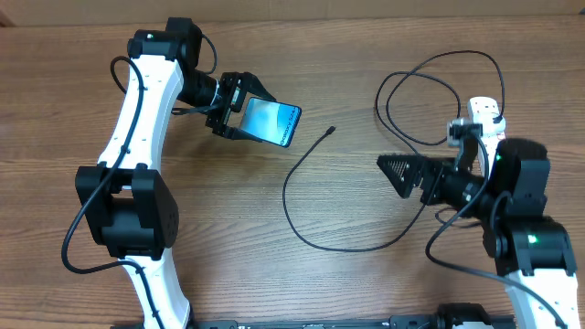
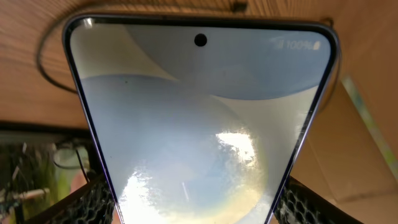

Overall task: Plug charger to phone and switch on socket
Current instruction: 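Move the right gripper left toward the phone held by the left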

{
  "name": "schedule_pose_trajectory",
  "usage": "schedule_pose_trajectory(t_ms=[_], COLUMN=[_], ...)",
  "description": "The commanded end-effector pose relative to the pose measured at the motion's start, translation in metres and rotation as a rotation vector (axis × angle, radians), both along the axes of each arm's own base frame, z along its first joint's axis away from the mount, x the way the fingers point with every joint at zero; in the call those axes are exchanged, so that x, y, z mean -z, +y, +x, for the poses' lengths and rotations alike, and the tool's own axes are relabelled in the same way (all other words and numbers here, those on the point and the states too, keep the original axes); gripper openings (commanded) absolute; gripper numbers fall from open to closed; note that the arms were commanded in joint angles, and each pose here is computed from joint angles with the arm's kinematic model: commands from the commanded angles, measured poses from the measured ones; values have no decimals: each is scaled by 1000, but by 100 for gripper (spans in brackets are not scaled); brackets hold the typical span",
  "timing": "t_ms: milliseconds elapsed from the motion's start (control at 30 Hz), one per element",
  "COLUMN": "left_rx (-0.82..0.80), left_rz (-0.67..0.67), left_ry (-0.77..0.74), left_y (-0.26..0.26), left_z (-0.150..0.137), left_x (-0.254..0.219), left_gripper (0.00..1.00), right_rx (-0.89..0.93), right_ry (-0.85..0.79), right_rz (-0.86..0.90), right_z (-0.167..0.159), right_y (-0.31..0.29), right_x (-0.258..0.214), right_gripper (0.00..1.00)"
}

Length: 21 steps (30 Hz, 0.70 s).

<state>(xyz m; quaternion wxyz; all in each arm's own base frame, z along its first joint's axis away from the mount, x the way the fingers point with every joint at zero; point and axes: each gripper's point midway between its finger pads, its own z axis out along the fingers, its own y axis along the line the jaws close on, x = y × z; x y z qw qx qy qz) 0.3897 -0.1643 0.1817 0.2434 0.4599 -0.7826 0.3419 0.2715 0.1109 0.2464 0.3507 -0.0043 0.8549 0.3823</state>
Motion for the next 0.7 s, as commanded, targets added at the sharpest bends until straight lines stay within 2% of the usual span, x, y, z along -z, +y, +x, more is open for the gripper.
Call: schedule_pose_trajectory(t_ms=[0, 67, 167, 267, 333, 667], left_rx=[-9, -12, -18, -18, -18, 7], left_rz=[111, 159, 200, 223, 237, 287], left_ry=[-38, -36, -34, -36, -37, -31], left_y=[15, 21, 27, 30, 31, 21], left_z=[5, 5, 6, 6, 6, 1], left_x=[4, 10, 14, 16, 18, 23], left_gripper=[43, 42, 42, 42, 42, 42], right_rx=[-84, -33, -22, -56, -77, 28], right_ry=[14, 109, 168, 206, 229, 331], right_rz=[116, 189, 209, 205, 206, 209], right_z=[-1, 6, 14, 18, 22, 45], right_y=[17, 18, 20, 32, 43, 93], right_x=[-17, -13, -3, 9, 16, 40], right_gripper=[100, 100, 100, 88, 85, 74])
